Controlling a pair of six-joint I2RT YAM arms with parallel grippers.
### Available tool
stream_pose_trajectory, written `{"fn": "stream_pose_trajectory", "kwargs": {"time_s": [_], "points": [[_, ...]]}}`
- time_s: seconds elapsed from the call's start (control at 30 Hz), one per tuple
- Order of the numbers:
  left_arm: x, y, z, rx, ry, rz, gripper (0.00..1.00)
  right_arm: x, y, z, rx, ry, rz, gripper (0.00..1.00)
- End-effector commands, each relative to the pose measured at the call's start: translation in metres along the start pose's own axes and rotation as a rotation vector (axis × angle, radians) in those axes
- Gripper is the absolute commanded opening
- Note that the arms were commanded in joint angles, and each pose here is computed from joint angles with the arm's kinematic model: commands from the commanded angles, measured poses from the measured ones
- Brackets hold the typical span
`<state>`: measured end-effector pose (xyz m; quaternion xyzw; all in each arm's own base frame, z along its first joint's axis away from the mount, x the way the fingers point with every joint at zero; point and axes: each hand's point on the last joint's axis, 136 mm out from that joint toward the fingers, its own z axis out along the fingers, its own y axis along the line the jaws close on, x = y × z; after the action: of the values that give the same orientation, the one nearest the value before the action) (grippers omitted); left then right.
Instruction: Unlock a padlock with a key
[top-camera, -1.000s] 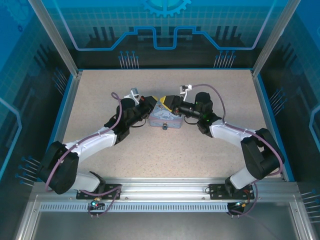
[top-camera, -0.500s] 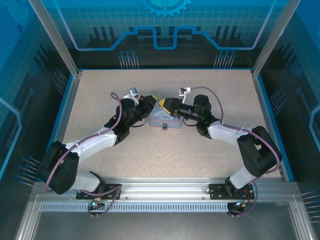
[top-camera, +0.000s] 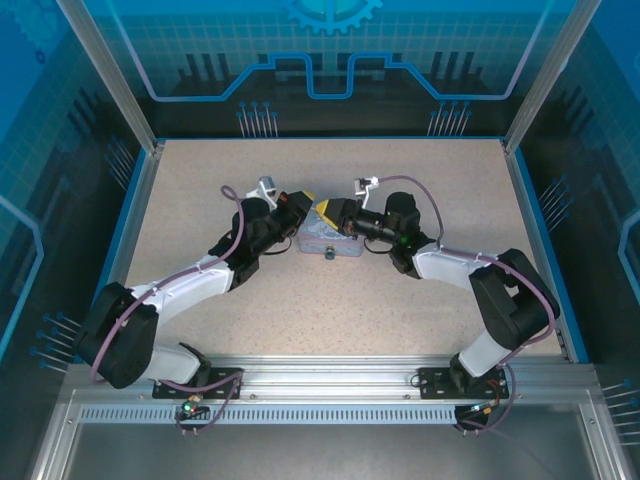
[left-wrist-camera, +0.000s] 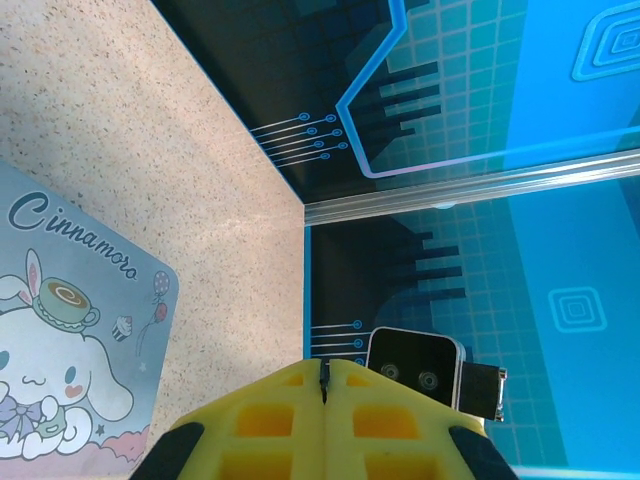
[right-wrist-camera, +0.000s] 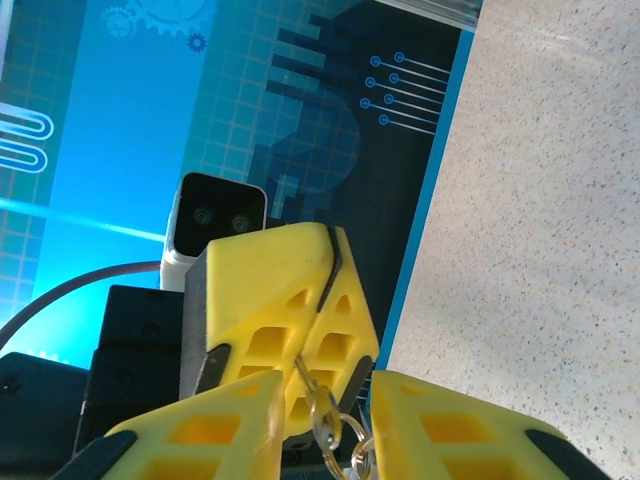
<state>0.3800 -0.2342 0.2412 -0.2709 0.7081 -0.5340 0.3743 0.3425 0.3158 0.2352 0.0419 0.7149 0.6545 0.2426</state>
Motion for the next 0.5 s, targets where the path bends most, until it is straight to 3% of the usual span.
{"fn": "stream_pose_trajectory", "kwargs": {"time_s": [0.0,0.47], "points": [[-0.0052,-0.0112,-0.0074,0.038,-0.036,0.022,0.0,0.0065,0.0076,0.0038,-0.038,0.018,-0.017,0.27],[-0.0076,-0.0126,-0.0083,0.041,-0.049,0.029,0.0,0.013,0.0059,0.0066,-0.04,0.035,-0.008,0.24]]}}
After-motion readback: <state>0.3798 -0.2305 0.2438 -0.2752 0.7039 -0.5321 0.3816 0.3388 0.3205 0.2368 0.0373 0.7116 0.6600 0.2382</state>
